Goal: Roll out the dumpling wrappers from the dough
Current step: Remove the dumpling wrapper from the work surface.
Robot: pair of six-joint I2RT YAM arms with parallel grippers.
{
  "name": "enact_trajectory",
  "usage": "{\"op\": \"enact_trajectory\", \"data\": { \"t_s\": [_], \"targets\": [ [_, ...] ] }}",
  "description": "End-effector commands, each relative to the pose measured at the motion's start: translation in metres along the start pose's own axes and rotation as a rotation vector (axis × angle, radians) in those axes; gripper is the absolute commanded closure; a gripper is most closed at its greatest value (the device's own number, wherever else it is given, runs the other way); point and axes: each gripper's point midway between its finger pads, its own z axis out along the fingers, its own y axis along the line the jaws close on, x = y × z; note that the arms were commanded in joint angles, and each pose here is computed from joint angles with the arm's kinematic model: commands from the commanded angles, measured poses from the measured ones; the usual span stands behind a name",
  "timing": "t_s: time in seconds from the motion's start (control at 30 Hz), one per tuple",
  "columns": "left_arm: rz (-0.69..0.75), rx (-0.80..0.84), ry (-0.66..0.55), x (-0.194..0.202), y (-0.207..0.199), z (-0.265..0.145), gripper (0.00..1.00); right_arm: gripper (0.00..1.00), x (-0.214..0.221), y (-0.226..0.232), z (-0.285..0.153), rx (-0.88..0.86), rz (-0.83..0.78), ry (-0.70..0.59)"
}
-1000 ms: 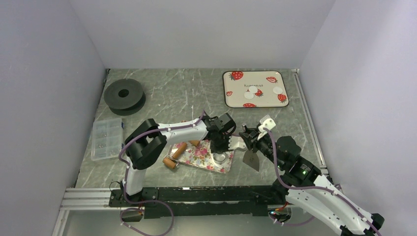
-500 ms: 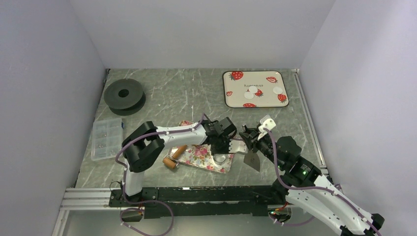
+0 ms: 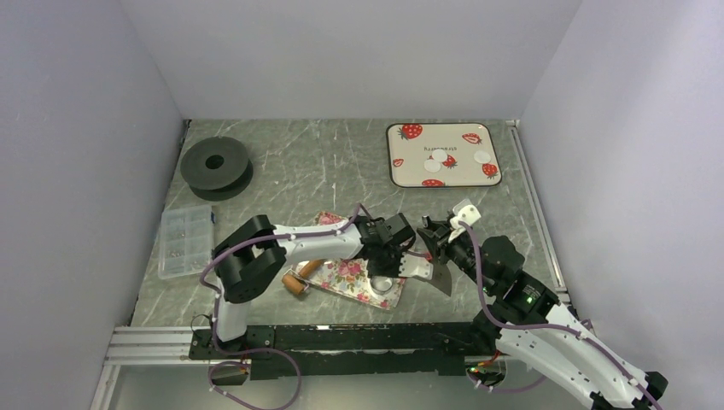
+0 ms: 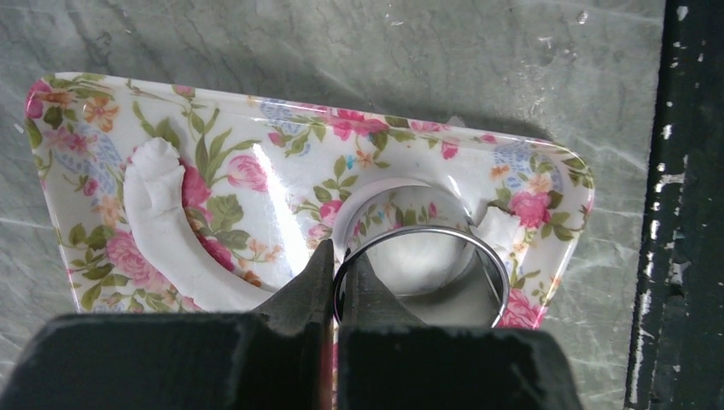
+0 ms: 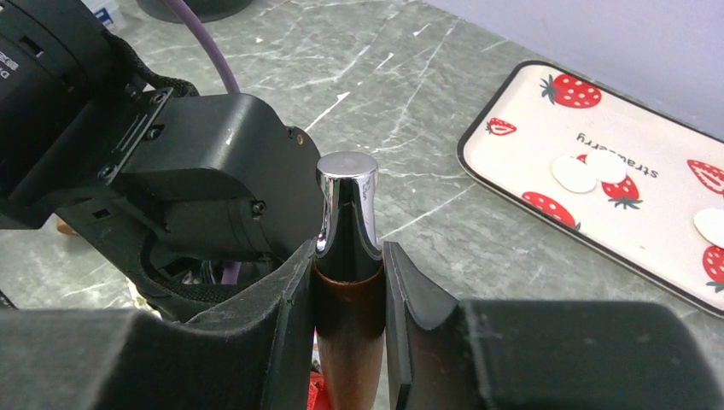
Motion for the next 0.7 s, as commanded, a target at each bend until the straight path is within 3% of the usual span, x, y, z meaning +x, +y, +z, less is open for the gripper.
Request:
{"op": "enact_trajectory", "data": {
  "t_s": [0.0, 0.47, 0.67],
  "targets": [
    [-0.006, 0.049, 0.017, 0.0, -0.007, 0.015, 1.0, 1.0, -0.038, -0.003, -0.007, 0.01, 0.028, -0.106],
    [-0.028, 0.043, -0.069, -0.004, -0.019, 0.031, 1.0, 1.0, -0.034, -0.009, -0.007, 0.041, 0.004, -0.101],
    [0.016, 0.051, -0.034, 0.007, -0.022, 0.031, 1.0, 1.0, -0.034, -0.008, -0.005, 0.039, -0.002, -0.099]
  ]
}}
